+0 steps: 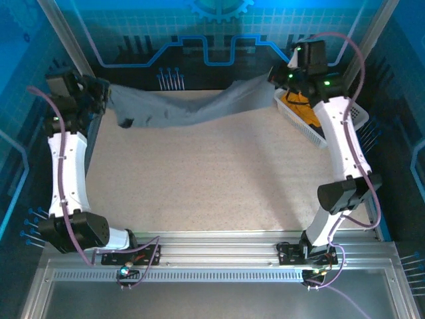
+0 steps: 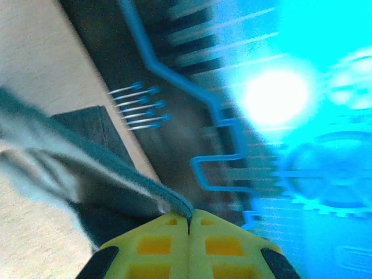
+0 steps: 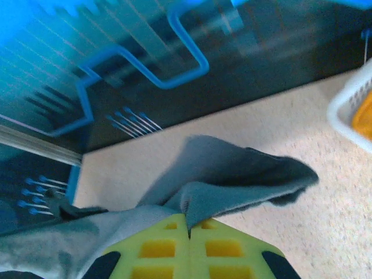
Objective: Fold and stack the t-shirts
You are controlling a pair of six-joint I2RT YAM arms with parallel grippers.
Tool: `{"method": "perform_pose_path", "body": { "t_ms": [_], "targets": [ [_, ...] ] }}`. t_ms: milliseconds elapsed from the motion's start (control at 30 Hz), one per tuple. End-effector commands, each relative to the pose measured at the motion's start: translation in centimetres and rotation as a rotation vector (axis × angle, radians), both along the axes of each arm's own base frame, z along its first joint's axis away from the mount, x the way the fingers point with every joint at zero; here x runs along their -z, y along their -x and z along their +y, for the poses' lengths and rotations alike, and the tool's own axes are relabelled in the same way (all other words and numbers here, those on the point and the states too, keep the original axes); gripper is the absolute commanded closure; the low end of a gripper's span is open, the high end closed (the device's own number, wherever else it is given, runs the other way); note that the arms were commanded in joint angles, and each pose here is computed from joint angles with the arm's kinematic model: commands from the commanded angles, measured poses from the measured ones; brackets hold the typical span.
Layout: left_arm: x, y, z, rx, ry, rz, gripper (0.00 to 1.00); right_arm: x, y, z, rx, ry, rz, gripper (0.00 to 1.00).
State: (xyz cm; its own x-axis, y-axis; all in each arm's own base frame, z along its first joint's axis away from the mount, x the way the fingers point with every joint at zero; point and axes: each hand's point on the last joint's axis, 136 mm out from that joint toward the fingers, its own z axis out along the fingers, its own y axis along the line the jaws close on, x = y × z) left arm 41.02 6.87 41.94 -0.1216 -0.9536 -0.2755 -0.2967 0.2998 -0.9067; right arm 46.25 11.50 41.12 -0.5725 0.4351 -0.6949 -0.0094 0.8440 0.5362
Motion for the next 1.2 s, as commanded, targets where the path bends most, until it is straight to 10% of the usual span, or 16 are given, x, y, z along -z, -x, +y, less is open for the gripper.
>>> {"method": "perform_pose_path", "body": {
  "t_ms": [0, 433, 967, 1167],
  "targets": [
    [-5.4, 3.0, 0.2, -0.032, 0.032, -0.104, 1.00, -5.1, 3.0, -1.5, 0.005, -0.067, -0.087, 1.00],
    [-13.6, 8.0, 1.4, -0.123, 0.013, -0.269, 1.00, -11.6, 10.2, -4.3, -0.004, -0.212, -0.275, 1.00],
    [-1.5, -6.8, 4.8, 0.018, 0.142, -0.076, 1.00, -3.6, -4.9, 3.1, -0.236, -0.245, -0.124, 1.00],
    [-6.7, -10.6, 6.2, 0.038, 0.107, -0.194, 1.00, -6.5, -10.2, 2.2, -0.204, -0.352, -0.244, 1.00]
  ]
}}
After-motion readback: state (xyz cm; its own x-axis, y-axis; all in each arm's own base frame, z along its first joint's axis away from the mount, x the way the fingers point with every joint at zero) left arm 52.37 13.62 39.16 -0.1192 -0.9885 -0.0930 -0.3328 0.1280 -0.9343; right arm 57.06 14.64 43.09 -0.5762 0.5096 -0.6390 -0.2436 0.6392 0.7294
